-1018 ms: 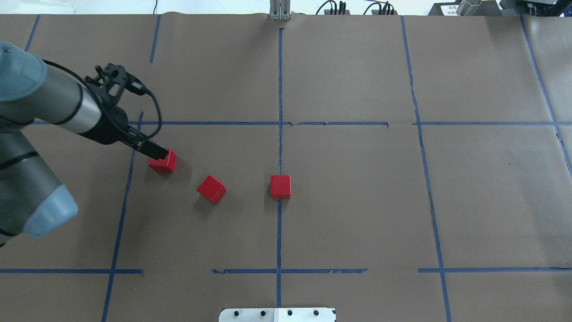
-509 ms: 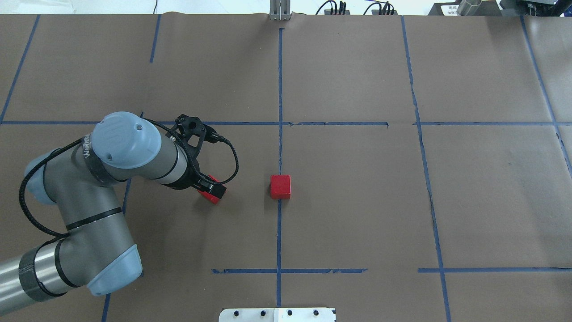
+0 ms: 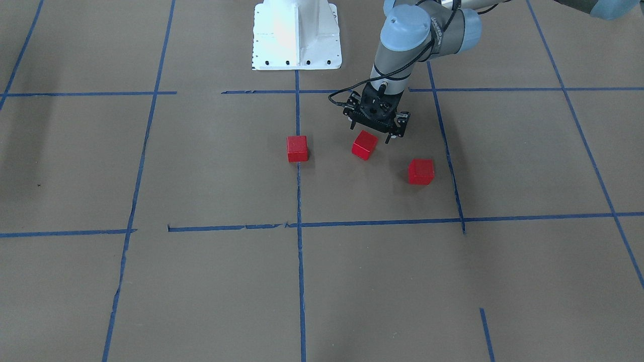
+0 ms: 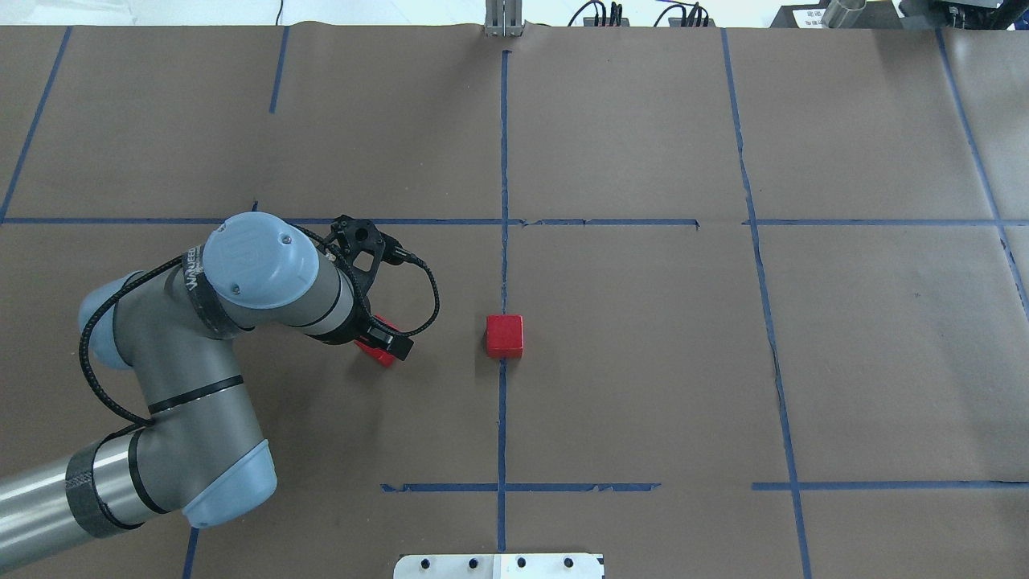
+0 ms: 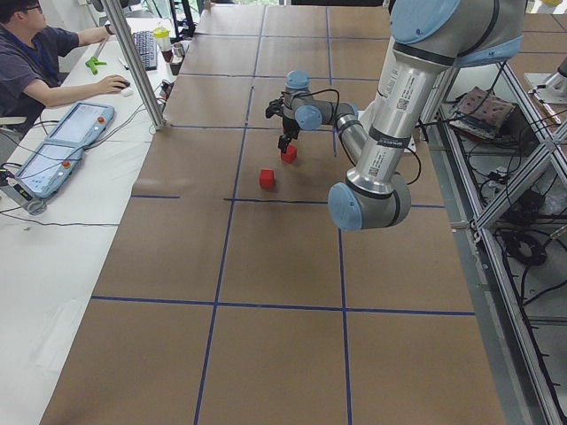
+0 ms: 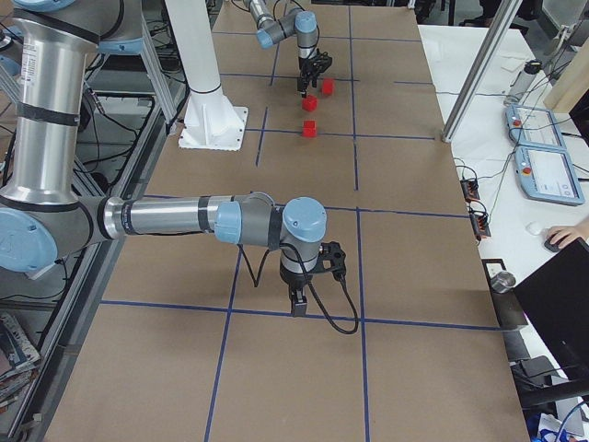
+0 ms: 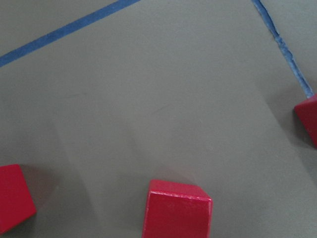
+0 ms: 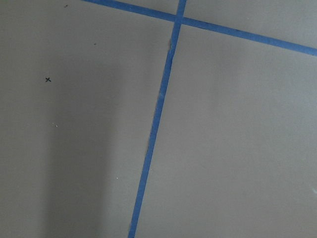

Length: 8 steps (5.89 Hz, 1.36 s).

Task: Form red blocks into L shape at center
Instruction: 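Grasp the red cube with the left gripper and lift it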

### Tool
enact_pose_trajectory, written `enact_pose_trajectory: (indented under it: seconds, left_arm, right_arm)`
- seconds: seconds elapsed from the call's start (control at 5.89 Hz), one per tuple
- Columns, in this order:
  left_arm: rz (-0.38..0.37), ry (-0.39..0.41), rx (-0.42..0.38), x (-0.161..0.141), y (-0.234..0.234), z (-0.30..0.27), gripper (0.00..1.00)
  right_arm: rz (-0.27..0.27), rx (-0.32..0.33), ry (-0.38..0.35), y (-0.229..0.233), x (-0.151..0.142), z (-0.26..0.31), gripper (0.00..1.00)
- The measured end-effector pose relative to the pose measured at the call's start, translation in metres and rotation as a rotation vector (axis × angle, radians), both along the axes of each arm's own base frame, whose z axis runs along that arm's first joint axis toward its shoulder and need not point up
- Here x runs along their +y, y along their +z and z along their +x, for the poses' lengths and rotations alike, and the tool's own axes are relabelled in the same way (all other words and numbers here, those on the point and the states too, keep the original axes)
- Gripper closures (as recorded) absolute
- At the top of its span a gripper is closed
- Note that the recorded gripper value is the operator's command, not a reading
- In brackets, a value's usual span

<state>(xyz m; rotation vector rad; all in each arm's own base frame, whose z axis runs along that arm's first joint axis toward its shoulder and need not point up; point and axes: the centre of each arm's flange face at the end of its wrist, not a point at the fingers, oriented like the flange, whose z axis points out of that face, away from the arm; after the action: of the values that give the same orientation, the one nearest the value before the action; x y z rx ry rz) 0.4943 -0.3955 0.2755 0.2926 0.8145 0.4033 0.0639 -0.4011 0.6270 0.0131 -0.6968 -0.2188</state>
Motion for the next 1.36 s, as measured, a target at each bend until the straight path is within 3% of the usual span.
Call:
enact_pose_trajectory:
  seconds: [1.02, 1.19, 1.36]
  left_arm:
    - [-0.022, 0.025, -0.047, -0.004, 0.018, 0.037, 0.07]
    - [-0.022, 0.027, -0.051, -0.006, 0.018, 0.042, 0.14]
    - [-0.021, 0.03, -0.052, -0.008, 0.017, 0.046, 0.28]
  right_arm:
    - [-0.005, 0.001, -0.002, 0.003, 0.003, 0.0, 0.01]
    - [-0.006, 0.001, -0.002, 0.003, 0.003, 0.0, 0.01]
    - [-0.006, 0.001, -0.002, 0.003, 0.003, 0.0, 0.01]
